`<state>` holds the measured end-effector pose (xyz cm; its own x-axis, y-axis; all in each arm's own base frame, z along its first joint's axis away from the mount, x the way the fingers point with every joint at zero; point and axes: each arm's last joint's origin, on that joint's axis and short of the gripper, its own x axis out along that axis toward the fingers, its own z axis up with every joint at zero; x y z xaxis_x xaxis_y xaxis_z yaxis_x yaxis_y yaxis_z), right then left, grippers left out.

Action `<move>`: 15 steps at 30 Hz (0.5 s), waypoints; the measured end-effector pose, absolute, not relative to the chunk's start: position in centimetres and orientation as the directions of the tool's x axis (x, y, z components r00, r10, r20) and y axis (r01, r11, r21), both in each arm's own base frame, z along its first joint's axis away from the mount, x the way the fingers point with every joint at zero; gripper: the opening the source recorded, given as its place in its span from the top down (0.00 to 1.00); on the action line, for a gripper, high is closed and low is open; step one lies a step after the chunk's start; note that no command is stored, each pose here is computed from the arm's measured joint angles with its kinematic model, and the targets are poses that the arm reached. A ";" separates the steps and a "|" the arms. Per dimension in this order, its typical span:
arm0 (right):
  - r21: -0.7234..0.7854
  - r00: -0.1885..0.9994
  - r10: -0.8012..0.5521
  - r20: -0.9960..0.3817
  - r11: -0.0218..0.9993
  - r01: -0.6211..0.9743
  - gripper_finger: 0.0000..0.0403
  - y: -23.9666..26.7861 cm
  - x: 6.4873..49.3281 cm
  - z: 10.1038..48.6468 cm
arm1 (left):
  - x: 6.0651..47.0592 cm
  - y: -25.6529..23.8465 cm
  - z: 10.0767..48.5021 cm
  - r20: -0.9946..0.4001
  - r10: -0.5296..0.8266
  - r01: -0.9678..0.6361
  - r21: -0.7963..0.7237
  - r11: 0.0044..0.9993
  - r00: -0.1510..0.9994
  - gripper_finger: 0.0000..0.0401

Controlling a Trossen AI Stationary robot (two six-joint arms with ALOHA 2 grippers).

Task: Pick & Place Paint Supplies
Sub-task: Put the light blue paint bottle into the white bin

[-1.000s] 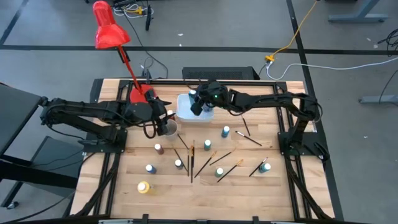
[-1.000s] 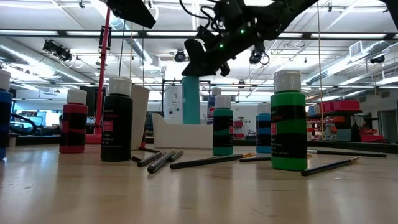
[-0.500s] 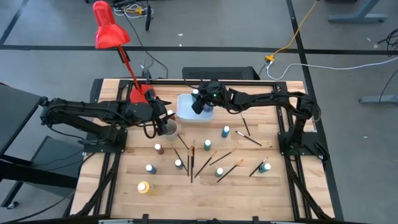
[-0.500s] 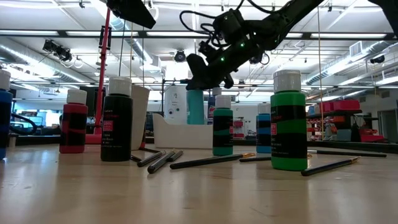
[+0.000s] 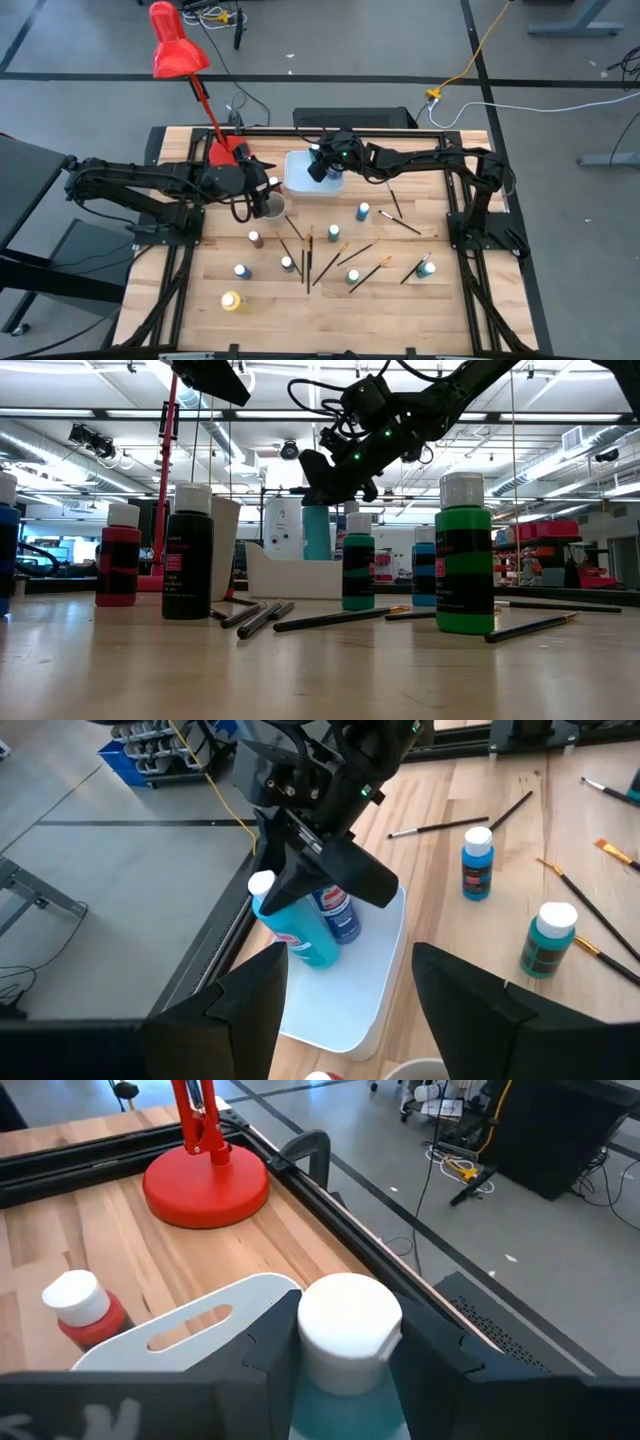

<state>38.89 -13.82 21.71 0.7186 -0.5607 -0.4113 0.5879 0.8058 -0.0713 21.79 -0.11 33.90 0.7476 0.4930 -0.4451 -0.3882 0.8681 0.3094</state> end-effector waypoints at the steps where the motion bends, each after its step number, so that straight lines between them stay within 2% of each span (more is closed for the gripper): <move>1: -0.072 0.718 -0.561 -0.413 0.806 0.588 0.66 -13.8 38.9 21.7 | 21.8 -0.1 33.9 -0.445 0.493 -0.388 0.309 0.868 0.748 0.44; 15: -0.100 0.740 -0.542 -0.398 0.827 0.553 0.66 -13.8 39.0 21.8 | 21.8 -0.1 33.9 -0.445 0.493 -0.389 0.308 0.868 0.748 0.44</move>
